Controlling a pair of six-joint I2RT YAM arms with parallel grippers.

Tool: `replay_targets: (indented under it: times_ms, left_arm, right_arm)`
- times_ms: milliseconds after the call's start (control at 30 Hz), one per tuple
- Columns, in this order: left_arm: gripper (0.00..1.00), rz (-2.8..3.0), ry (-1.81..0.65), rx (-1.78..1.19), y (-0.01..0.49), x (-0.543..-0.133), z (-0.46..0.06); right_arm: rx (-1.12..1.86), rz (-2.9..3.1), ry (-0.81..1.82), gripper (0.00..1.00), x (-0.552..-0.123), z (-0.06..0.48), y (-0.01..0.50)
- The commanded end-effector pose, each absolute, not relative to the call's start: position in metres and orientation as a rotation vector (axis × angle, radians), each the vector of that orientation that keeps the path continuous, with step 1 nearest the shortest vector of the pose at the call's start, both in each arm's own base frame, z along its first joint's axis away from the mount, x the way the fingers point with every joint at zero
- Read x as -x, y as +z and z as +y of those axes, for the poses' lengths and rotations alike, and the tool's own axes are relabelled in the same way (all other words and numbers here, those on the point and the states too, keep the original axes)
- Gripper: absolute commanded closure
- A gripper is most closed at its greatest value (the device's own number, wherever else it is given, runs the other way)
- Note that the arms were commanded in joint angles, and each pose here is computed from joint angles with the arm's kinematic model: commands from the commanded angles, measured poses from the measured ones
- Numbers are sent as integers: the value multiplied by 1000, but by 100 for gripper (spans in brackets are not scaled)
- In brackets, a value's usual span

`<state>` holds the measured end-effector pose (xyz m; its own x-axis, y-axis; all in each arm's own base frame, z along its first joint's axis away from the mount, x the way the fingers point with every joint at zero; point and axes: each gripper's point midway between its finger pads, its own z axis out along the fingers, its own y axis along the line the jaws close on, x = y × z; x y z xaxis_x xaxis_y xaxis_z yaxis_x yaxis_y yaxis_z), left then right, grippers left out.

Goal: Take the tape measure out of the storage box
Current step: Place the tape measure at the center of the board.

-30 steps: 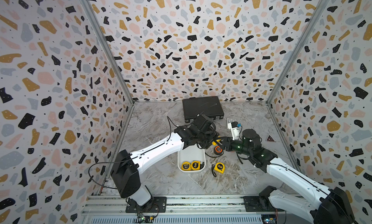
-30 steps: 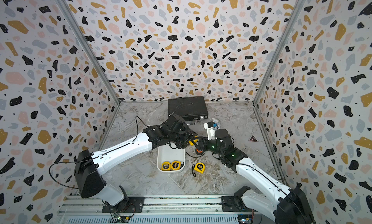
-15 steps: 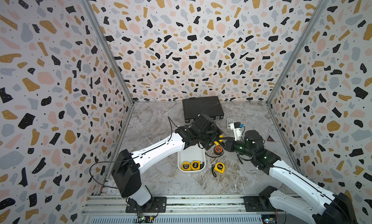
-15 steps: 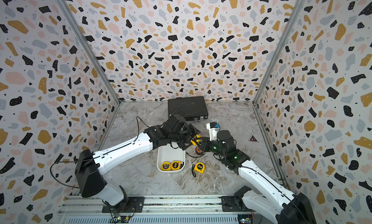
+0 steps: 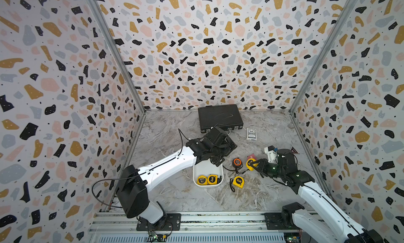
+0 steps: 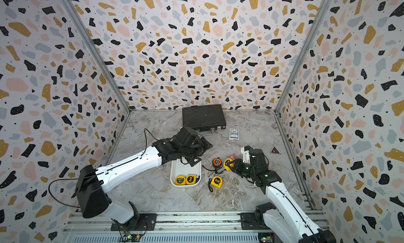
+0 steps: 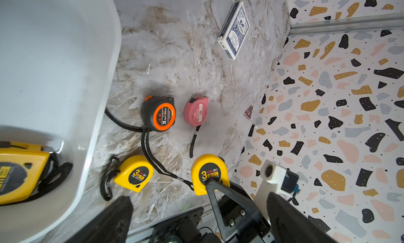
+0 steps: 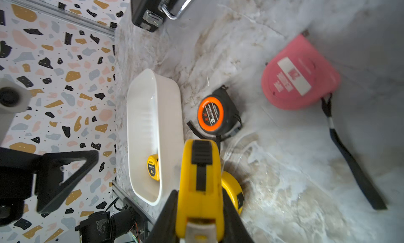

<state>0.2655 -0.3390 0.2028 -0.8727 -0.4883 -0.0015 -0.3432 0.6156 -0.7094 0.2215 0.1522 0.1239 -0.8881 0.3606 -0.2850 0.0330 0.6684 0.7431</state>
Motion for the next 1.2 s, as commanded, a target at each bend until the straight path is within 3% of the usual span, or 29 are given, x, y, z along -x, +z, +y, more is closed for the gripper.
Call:
replay_targets:
  times_ms: [0, 700, 767, 933, 1167]
  left_arm:
    - [0, 2617, -1082, 665, 208, -266, -325]
    - [0, 2620, -1012, 671, 199, -264, -303]
    - [0, 2616, -1008, 673, 199, -264, -301]
    - [0, 2616, -998, 681, 197, -263, -298]
    - [0, 2618, -962, 684, 194, -262, -290]
  right_arm:
    - [-387, 2583, 1143, 87, -200, 150, 104]
    - [-529, 2738, 1139, 82, -188, 146, 48]
    - [-528, 2760, 1128, 77, -183, 145, 45]
    - [-523, 2796, 1099, 52, -174, 141, 42]
    - [-524, 2840, 1045, 36, -159, 134, 41]
